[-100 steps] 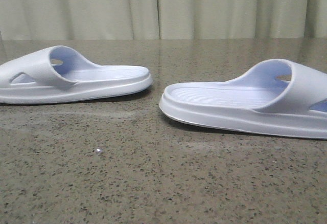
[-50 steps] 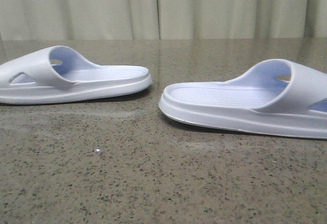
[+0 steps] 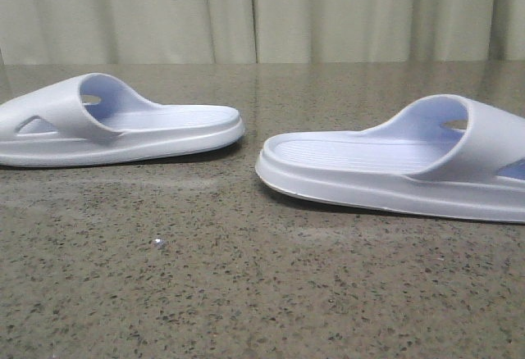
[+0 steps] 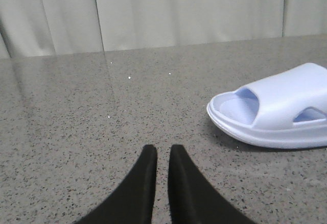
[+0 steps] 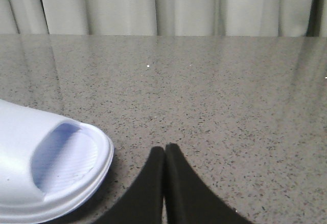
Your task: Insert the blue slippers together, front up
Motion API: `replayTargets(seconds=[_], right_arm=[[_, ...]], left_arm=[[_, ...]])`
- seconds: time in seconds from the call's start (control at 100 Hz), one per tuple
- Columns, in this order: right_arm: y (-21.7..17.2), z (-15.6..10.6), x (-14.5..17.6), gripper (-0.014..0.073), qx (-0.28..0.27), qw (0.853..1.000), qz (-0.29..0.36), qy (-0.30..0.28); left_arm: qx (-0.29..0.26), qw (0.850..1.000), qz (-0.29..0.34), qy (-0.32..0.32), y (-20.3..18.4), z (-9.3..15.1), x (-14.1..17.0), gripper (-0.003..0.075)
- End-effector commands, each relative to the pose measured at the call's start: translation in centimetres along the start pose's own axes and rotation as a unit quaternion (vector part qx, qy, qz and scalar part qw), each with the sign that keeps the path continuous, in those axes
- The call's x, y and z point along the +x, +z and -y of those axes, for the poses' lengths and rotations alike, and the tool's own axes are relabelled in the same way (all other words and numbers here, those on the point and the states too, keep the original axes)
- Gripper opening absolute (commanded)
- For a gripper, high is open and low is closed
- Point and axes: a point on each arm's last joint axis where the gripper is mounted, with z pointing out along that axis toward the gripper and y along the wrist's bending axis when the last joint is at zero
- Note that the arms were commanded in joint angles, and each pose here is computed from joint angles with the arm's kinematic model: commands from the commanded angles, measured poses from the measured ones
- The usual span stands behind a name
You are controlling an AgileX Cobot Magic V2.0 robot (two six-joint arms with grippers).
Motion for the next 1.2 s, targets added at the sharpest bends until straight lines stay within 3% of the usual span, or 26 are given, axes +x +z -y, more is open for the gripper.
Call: replayTargets(seconds=[0.0, 0.2, 0.42, 0.5, 0.62, 0.75, 0.83, 0.95, 1.19], right_arm=[[0.1, 0.1, -0.1, -0.0089, 0.006, 0.999, 0.030, 0.017], [0.1, 0.1, -0.3, -0.0089, 0.004, 0.995, 0.045, 0.094], [0.1, 0.4, -0.7, -0.0088, 0.006, 0.966, 0.069, 0.249], [0.0, 0.4, -1.2, -0.0088, 0.003, 0.958, 0.075, 0.276], [-0.5, 0.4, -3.3, -0.0078, -0.005, 0.957, 0.103, 0.271], [-0.8, 0.3, -6.4, -0.0077, -0.015, 0.972, 0.111, 0.206], [0.0, 0.0, -7.9, -0.0077, -0.028, 0.980, 0.065, 0.186], [2.2, -0.5, -10.3, -0.0078, -0.048, 0.989, -0.034, 0.139], [5.8, -1.4, -10.3, -0.0078, -0.084, 0.965, -0.213, 0.129]], left_arm=[[-0.008, 0.999, 0.036, -0.020, 0.1, -0.1, -0.5, 0.0015], [-0.004, 0.988, 0.037, -0.150, 0.1, -0.2, -0.5, 0.0015], [-0.016, 0.944, 0.067, -0.323, 0.0, -0.7, -0.9, 0.0015], [-0.018, 0.927, 0.073, -0.367, 0.0, -0.8, -1.1, 0.0015], [-0.006, 0.934, 0.083, -0.349, -0.2, -0.7, -2.4, 0.0015], [0.011, 0.952, 0.086, -0.294, -0.3, -0.5, -5.3, 0.0015], [0.022, 0.965, 0.070, -0.253, 0.2, -0.4, -7.8, 0.0015], [0.040, 0.983, -0.015, -0.179, 2.3, 0.0, -10.8, 0.0015], [0.080, 0.966, -0.180, -0.166, 6.2, 0.8, -12.1, 0.0015]])
